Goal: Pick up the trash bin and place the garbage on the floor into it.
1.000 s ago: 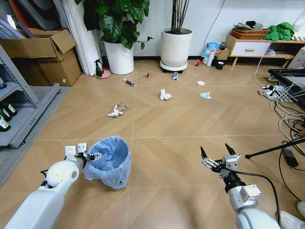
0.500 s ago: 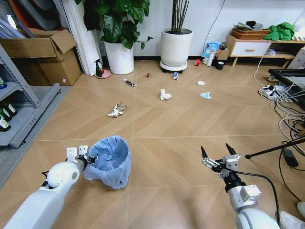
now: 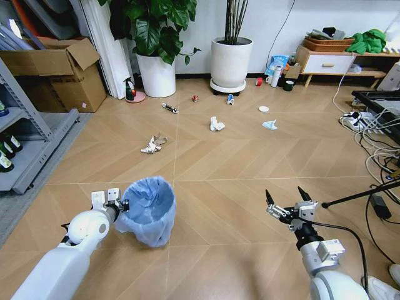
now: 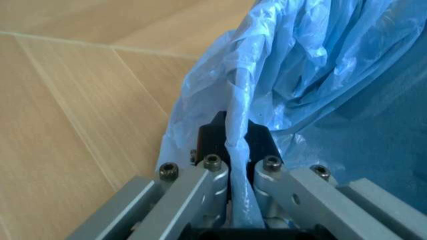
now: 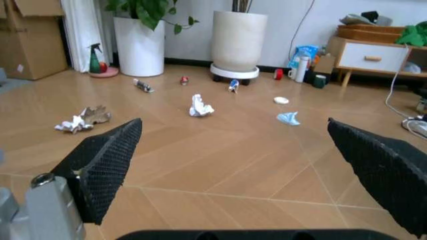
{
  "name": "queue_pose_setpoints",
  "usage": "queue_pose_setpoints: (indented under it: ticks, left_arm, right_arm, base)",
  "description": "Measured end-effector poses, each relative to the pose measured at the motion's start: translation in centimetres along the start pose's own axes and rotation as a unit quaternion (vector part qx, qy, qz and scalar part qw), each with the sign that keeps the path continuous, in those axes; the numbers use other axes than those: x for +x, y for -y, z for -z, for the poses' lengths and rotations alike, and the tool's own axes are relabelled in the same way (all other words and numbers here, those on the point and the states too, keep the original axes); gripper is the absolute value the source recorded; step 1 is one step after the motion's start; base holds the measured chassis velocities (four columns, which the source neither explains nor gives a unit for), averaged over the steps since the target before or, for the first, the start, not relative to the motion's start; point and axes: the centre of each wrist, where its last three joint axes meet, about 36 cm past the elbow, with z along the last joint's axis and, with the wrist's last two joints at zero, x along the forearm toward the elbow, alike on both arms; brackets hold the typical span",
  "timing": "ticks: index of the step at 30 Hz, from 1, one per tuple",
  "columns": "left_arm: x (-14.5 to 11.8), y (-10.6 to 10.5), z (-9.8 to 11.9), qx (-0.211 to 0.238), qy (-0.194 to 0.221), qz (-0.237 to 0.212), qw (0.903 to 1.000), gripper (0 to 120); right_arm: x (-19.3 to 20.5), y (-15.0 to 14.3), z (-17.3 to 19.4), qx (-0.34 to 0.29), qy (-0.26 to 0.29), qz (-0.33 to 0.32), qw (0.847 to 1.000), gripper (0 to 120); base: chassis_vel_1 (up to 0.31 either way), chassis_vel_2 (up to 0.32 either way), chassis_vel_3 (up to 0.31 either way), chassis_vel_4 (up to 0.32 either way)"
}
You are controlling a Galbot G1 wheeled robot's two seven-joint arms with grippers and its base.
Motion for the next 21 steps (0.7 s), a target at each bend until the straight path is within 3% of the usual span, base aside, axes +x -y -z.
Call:
queue_pose_setpoints:
  ticks: [2,6,11,15,21]
  left_arm:
    - [0.4,0.1,0.1,0.004,0.007,0.001,1.0,0]
    - [4.4,1.2,0.4,0.023,0.06,0.014,0.9978,0]
    - [7.1,2.5,-0.3,0.024,0.116,0.023,0.9927,0]
    - [9.7,4.1,-2.9,0.013,0.187,0.022,0.9821,0]
    - [11.0,5.1,-5.0,-0.005,0.226,0.022,0.9738,0]
  right_arm:
    - [0.0,0.0,0.1,0.0,0.0,-0.001,1.0,100]
    - [-0.4,0.5,1.0,0.0,0.009,-0.006,1.0,100]
    - [-0.4,0.7,1.7,0.0,0.013,-0.01,1.0,100]
    - [-0.5,0.9,2.1,0.005,0.015,-0.013,1.0,100]
    - [-0.3,1.0,2.6,0.009,0.015,-0.015,1.0,100]
  base:
    - [0.0,0.0,0.0,0.0]
    - [0.0,0.0,0.0,0.0]
    - [0.0,0.0,0.0,0.0]
    - [0.0,0.0,0.0,0.0]
    - [0.0,0.0,0.0,0.0]
